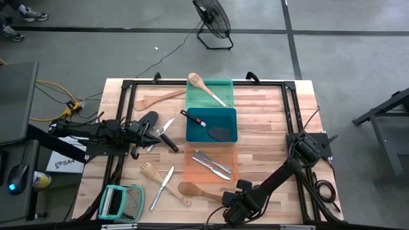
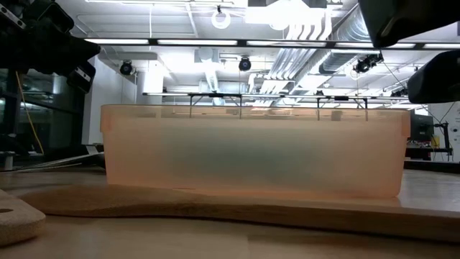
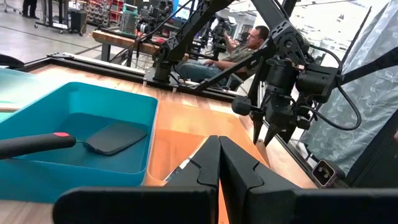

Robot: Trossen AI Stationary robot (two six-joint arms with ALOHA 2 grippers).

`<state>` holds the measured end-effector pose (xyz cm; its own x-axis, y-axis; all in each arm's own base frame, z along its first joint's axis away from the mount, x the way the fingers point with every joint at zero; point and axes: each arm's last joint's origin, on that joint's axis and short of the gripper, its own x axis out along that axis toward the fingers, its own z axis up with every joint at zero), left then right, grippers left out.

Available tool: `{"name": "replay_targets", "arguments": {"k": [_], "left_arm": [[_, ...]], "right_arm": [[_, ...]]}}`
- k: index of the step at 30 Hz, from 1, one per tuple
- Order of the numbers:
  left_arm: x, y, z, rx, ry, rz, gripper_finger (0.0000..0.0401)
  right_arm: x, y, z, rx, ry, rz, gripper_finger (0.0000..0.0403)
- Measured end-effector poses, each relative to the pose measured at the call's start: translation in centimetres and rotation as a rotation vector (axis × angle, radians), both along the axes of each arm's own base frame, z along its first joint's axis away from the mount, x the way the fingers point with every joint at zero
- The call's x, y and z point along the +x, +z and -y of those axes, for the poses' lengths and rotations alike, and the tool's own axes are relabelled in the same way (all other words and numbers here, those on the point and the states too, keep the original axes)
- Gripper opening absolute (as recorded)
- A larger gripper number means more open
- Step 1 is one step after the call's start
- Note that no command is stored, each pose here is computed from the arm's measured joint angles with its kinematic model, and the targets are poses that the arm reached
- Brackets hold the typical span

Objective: Pick & Place Kitchen Items
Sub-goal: Put the wooden serving spoon into the green bin

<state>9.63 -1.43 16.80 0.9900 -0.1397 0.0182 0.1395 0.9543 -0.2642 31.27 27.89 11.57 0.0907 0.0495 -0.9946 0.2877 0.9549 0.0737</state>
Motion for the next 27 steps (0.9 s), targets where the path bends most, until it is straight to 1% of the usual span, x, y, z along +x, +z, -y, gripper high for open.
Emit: {"name": "replay_targets", "arguments": {"k": [6, 15, 22, 27], "left_arm": [[0.0, 0.0, 0.0, 0.0, 0.0, 0.0, 0.0], [0.0, 0.0, 0.0, 0.0, 0.0, 0.0, 0.0], [0.0, 0.0, 0.0, 0.0, 0.0, 0.0, 0.0], [0.0, 0.0, 0.0, 0.0, 0.0, 0.0, 0.0]], "right_arm": [[0.0, 0.8, 0.3, 0.026, -0.006, 0.005, 0.0086], [-0.3, 3.8, 0.8, 0.06, -0.007, 0.048, 0.0086], [-0.4, 5.9, 1.0, 0.092, -0.004, 0.098, 0.0086], [-0.4, 7.5, 1.1, 0.108, -0.013, 0.174, 0.0086]]}}
